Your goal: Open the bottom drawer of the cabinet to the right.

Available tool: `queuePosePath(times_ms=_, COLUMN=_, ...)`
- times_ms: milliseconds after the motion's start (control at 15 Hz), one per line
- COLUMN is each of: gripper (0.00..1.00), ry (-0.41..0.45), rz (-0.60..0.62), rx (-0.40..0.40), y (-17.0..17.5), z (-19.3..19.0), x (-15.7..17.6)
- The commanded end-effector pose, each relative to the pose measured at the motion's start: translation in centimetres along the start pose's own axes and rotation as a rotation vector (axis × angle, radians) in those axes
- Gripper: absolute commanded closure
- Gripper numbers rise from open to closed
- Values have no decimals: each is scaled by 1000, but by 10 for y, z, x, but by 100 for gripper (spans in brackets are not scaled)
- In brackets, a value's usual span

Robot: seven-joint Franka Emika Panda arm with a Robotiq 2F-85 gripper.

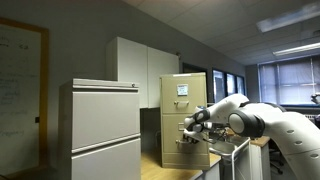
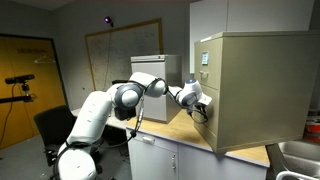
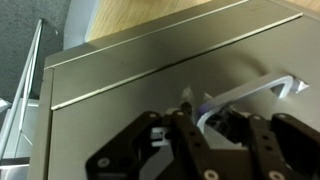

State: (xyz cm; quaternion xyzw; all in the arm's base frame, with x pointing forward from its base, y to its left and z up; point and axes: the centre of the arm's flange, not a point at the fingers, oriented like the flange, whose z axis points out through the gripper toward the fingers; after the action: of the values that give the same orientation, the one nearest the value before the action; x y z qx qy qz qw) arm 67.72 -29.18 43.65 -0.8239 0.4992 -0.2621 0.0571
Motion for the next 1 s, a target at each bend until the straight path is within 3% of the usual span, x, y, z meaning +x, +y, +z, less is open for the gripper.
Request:
queuePosePath(times_ms=0, gripper=95, ry=-85, rz=-123, rx=2, y=-46, z=-52, x=-20)
queuePosePath(times_ms=600, gripper=95, ry=-86, rz=-160, rx=-10, y=-17, z=-30, x=-75)
queuePosePath(times_ms=933, gripper=95, ry=-84, rz=-134, rx=41, y=8, z=-25, x=-92)
